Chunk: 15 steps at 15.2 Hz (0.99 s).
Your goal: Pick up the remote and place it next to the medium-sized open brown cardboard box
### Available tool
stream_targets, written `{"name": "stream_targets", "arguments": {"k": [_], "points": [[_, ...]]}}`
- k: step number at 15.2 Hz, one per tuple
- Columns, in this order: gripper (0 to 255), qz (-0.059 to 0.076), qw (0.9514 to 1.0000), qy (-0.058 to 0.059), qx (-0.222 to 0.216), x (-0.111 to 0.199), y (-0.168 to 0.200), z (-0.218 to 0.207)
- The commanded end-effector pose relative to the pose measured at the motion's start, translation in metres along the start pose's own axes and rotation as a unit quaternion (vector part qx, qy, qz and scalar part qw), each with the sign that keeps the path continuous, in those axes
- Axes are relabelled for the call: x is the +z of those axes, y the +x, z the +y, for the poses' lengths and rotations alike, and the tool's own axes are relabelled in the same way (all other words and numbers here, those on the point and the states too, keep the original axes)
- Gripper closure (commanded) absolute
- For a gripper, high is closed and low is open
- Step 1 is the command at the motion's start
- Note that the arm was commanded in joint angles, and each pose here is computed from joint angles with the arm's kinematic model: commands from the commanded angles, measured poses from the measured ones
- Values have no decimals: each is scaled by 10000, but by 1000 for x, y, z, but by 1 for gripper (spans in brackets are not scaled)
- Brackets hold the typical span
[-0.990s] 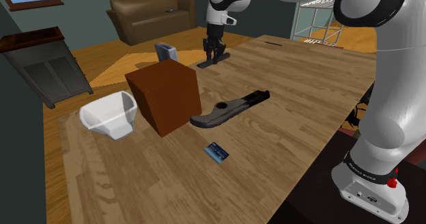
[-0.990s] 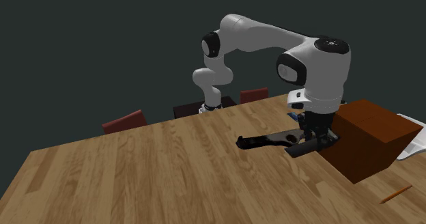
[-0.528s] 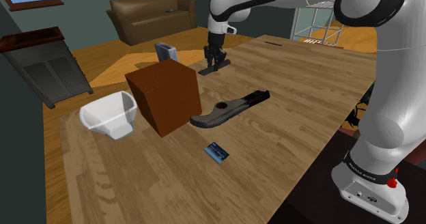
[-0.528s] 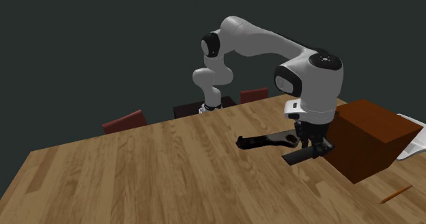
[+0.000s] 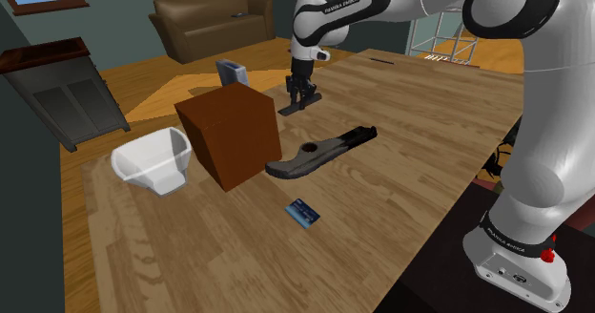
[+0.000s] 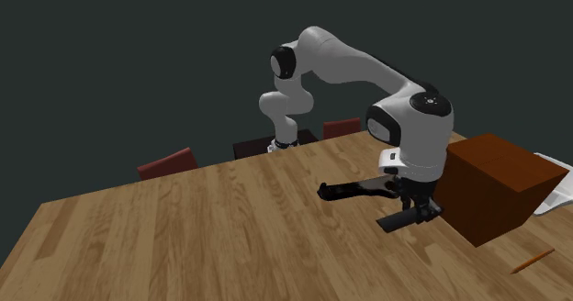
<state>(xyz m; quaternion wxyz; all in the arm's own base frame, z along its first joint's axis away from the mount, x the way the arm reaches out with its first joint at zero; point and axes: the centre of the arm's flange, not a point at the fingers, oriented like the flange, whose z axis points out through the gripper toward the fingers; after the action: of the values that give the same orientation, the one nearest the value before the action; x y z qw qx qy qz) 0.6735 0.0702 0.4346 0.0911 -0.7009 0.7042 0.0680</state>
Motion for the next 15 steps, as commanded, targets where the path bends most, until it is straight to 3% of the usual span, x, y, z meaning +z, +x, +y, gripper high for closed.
{"name": "stream_targets", "arguments": {"k": [1,15], "points": [[255,0,10000,3,0,11,3,1],[255,0,10000,3,0,81,19,3]]}}
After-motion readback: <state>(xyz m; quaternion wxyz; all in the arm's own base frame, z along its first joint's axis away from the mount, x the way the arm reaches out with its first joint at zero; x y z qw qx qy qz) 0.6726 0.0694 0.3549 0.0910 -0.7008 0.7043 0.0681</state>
